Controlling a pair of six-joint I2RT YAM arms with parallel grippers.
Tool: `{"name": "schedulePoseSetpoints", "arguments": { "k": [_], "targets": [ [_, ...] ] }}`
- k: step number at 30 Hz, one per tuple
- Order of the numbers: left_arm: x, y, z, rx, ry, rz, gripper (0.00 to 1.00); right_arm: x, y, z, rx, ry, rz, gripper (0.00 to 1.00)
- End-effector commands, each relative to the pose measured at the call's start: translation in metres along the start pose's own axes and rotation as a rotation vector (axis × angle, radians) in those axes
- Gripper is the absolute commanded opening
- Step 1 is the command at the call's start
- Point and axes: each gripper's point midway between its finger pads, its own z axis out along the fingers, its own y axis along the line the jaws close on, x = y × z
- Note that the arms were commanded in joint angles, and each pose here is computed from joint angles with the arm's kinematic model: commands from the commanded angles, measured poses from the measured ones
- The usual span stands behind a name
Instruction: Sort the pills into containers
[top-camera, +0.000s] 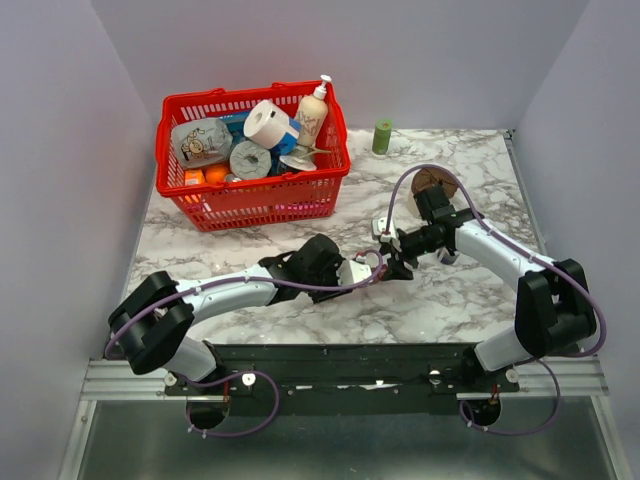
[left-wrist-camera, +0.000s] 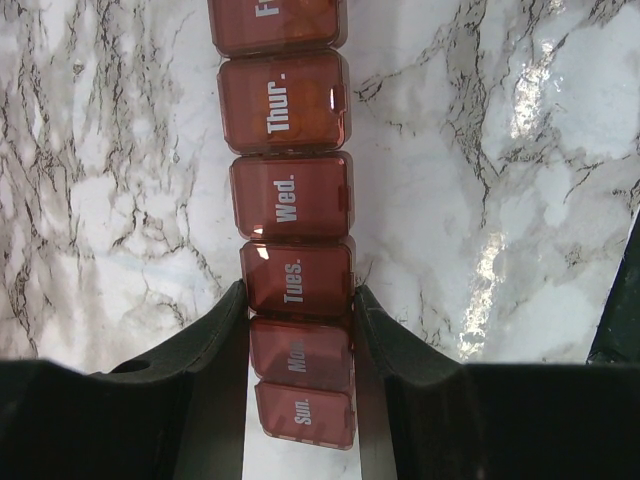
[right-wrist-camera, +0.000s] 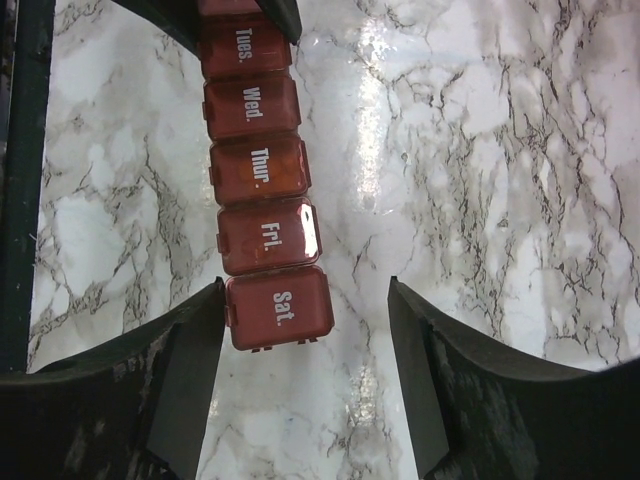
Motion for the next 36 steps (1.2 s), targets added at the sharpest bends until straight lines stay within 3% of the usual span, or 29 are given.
{"name": "schedulePoseSetpoints", "arguments": {
  "k": [1, 18, 36],
  "targets": [
    [-0.011, -0.006, -0.003, 0.039, -0.033, 0.013, 0.00, -0.005, -0.015, -0.003, 0.059, 0.003, -0.030, 0.70],
    [-0.007, -0.010, -0.001, 0.060, -0.020, 0.024, 0.00, -0.012, -0.031, -0.006, 0.104, -0.013, 0.029, 0.63],
    [-0.016, -0.002, 0.001, 0.016, -0.051, 0.006, 0.00, 0.022, -0.053, 0.009, 0.195, 0.104, 0.171, 0.60]
  ]
}}
